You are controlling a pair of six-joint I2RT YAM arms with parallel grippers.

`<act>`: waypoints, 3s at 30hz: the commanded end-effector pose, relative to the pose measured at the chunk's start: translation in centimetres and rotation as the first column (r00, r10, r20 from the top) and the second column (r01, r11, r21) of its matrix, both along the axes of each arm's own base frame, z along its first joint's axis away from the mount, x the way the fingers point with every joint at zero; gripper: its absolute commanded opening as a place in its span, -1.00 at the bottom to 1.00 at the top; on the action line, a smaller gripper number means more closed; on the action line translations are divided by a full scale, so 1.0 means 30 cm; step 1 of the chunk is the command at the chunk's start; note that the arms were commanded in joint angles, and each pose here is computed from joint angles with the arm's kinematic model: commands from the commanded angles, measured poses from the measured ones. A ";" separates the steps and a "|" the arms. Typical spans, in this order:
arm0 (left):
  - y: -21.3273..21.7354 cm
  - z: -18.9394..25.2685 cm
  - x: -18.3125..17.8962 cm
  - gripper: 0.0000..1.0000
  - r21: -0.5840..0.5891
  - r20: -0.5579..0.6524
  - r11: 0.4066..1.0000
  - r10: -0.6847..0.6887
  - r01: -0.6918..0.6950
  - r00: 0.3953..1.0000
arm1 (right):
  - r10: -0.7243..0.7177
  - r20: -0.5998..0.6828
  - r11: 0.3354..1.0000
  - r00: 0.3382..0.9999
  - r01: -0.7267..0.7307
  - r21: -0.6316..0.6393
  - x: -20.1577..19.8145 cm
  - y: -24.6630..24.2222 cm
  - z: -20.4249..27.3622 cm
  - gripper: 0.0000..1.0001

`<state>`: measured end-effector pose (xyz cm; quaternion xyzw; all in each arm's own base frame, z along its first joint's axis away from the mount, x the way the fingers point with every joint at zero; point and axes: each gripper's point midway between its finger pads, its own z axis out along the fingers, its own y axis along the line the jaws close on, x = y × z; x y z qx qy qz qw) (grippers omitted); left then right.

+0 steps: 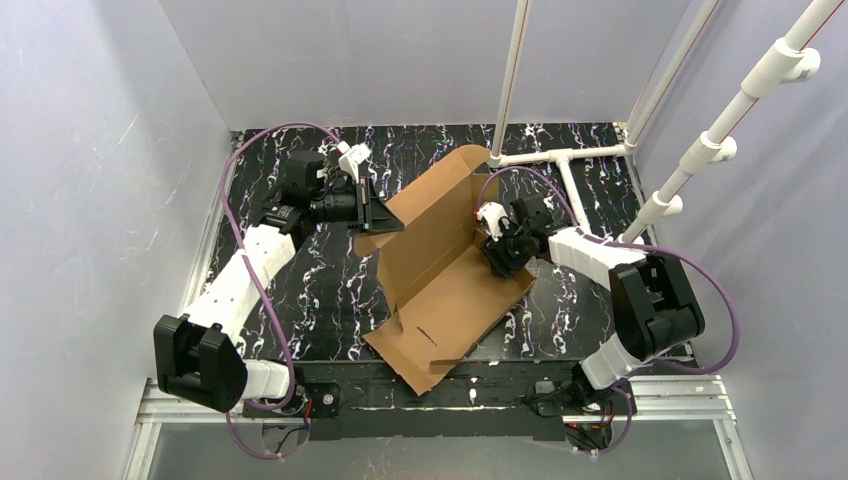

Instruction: Fold the paper box

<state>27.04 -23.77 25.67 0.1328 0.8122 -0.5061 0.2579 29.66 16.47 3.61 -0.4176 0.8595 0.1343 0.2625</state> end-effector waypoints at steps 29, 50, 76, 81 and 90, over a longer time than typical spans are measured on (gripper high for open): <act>0.433 0.168 0.042 0.89 0.239 0.424 0.768 0.468 -0.594 0.776 | -0.391 0.106 0.910 0.914 0.366 0.197 0.202 0.003 0.103 -0.97; 0.222 -0.475 0.016 -0.74 0.320 -0.079 0.817 0.527 -0.480 0.846 | -0.457 0.057 0.867 0.888 0.431 0.250 0.206 -0.010 0.085 -0.97; 0.175 -0.346 0.054 -0.41 0.425 0.141 0.758 0.485 -0.495 0.863 | -0.516 0.036 0.834 0.856 0.492 0.251 0.216 -0.037 0.071 -0.97; 0.275 -0.471 -0.363 -1.00 0.370 -0.132 0.810 0.531 -0.455 0.837 | -0.521 0.030 0.828 0.853 0.497 0.259 0.217 -0.033 0.069 -0.97; 0.465 -0.637 -0.352 -0.65 0.587 -0.006 0.564 0.721 -0.581 0.693 | -0.516 0.033 0.832 0.856 0.491 0.260 0.213 -0.034 0.069 -0.97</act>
